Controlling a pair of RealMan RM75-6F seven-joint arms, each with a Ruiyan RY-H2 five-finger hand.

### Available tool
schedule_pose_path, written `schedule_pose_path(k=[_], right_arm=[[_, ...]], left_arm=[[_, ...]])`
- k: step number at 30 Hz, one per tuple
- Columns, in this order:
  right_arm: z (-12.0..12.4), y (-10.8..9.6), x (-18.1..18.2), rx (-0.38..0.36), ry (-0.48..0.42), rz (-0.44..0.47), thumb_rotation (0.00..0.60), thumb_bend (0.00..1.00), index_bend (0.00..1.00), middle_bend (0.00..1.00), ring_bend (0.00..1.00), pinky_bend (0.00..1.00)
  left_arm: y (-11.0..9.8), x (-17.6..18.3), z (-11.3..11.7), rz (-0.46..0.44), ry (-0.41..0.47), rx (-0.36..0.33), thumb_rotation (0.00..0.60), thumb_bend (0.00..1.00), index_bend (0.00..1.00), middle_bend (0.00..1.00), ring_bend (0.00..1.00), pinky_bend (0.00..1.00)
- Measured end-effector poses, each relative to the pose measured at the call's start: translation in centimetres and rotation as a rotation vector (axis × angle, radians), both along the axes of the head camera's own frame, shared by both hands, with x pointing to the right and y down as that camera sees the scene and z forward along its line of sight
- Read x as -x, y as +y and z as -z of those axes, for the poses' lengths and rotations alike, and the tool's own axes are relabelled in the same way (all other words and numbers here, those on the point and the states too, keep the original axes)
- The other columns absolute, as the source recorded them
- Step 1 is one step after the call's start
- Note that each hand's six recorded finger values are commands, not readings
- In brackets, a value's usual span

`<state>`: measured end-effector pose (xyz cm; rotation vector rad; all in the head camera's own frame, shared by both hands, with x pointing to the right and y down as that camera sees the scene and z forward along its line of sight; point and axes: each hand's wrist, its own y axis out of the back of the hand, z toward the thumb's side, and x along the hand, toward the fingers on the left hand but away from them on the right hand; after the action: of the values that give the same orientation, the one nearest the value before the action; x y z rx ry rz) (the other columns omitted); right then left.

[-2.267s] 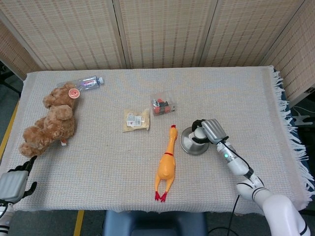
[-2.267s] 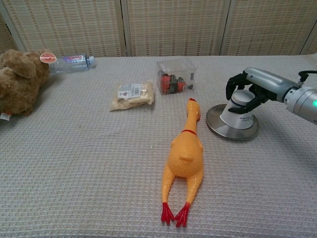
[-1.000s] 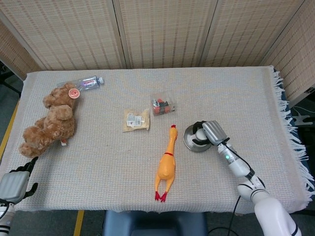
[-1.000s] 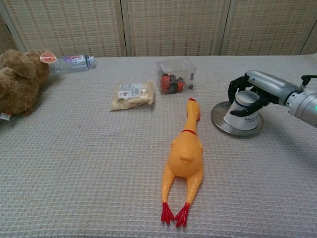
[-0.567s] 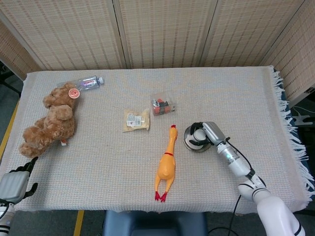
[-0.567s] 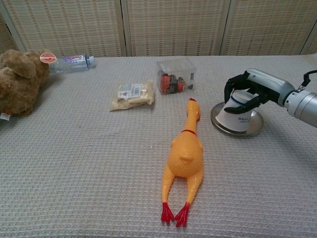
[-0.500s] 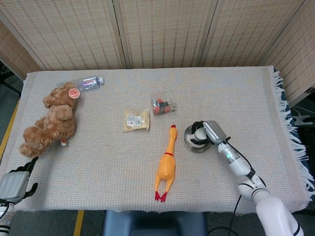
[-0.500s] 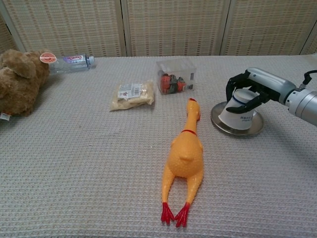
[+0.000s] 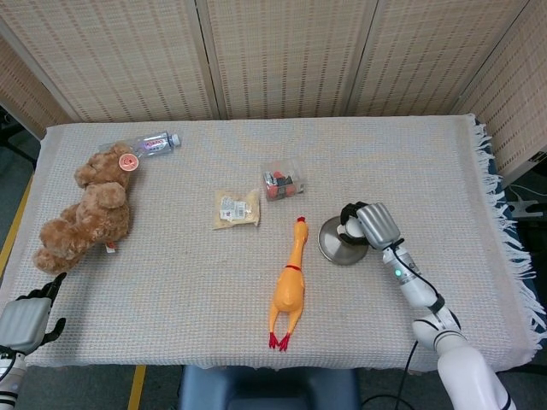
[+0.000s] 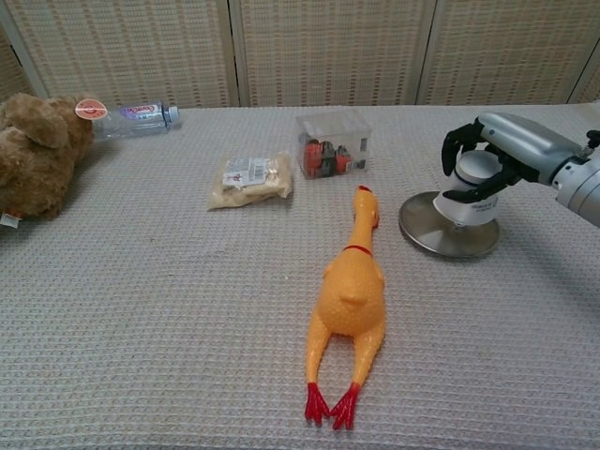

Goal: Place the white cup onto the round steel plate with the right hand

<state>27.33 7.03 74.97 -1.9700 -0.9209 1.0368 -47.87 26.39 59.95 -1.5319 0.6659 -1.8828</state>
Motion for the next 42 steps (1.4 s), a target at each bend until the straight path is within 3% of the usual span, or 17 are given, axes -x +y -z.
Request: schedule_pose_path(k=[4,9,12,17,23,32,42], right_arm=[[1.3,0.2,-0.1,-0.014,-0.087,0.0,0.6,0.12,0.6,0.55,0.5,0.83],[2.8,0.5,-1.2,-0.067,-0.085,0.019,0.6,0.12,0.6,0.55,0.5,0.83],[3.2,0.7,-2.3,-0.093,-0.043,0.015,0.6,0.12,0.6,0.55,0.5,0.83],[3.8,1.9,-6.5,-0.143,0.121,-0.035,0.6,0.12,0.56,0.54,0.44,0.8],[4.1,3.7,-10.5,-0.088,0.191,-0.121,0.6,0.12,0.46,0.46,0.33,0.7],[4.3,3.6,-10.7,-0.085,0.078,-0.166,0.6,0.12,0.45,0.45,0.31,0.68],[3.0,3.9,-11.3,-0.04,0.091,-0.173,0.6,0.12,0.4,0.38,0.24,0.62]], left_arm=[[0.0,-0.1,0.0,0.0,0.0,0.001,0.6,0.37,0.03,0.2,0.29,0.43],[0.0,0.0,0.1,0.0,0.0,0.0,0.6,0.37,0.04,0.2,0.29,0.43],[0.0,-0.1,0.1,0.002,0.001,-0.002,0.6,0.37,0.04,0.2,0.29,0.43],[0.0,-0.1,0.1,-0.001,-0.002,-0.001,0.6,0.37,0.04,0.2,0.29,0.43],[0.1,-0.2,-0.1,-0.002,-0.007,0.008,0.6,0.37,0.04,0.21,0.29,0.43],[0.2,-0.1,-0.3,-0.003,-0.016,0.025,0.6,0.37,0.04,0.21,0.29,0.43],[0.2,-0.1,-0.2,0.0,-0.015,0.024,0.6,0.37,0.05,0.21,0.29,0.43]])
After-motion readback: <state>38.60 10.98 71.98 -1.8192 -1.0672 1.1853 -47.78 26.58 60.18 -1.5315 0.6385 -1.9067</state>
